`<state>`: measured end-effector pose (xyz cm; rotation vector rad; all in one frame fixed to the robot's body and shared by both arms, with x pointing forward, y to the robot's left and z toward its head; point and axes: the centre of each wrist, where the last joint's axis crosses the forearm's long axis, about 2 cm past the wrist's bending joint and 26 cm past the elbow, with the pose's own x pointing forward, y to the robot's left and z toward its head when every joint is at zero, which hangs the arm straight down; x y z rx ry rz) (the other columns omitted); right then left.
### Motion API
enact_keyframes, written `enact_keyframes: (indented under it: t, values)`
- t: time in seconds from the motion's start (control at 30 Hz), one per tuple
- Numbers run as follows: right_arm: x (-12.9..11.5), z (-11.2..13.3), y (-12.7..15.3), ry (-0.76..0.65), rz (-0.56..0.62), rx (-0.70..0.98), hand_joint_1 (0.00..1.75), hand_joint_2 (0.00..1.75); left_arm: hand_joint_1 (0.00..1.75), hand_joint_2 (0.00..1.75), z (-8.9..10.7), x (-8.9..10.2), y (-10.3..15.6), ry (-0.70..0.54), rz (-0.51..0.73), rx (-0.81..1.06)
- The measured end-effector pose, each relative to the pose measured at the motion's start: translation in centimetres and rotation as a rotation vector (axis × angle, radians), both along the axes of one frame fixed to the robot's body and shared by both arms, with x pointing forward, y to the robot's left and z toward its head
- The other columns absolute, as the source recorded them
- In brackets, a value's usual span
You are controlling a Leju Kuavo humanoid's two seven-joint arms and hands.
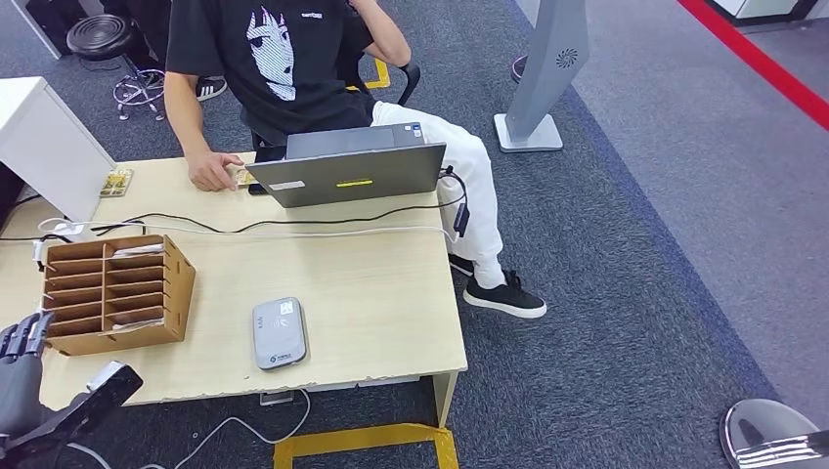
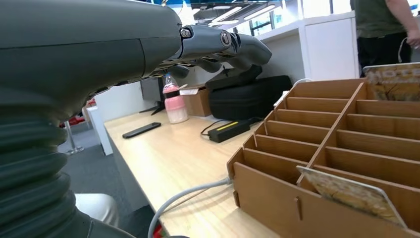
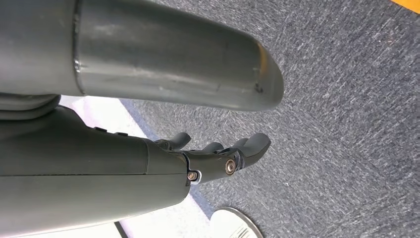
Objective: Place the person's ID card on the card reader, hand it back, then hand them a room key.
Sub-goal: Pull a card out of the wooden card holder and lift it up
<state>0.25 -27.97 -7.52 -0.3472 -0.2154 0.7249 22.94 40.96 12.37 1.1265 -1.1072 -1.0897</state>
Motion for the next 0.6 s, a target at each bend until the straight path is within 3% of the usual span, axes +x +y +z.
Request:
enact_keyframes:
  t: [0.47, 0.6]
  values:
    - [-0.1, -0.1, 0.0, -0.004, -0.004, 0.007, 0.0, 0.0, 0.0, 1.75, -0.8, 0.0, 0.3, 0.0, 0.026, -0.006]
    - [0.3, -0.2, 0.0, -0.021, -0.002, 0.004, 0.0, 0.0, 0.0, 1.75, 0.4, 3.8, 2.8, -0.066, 0.092, 0.092]
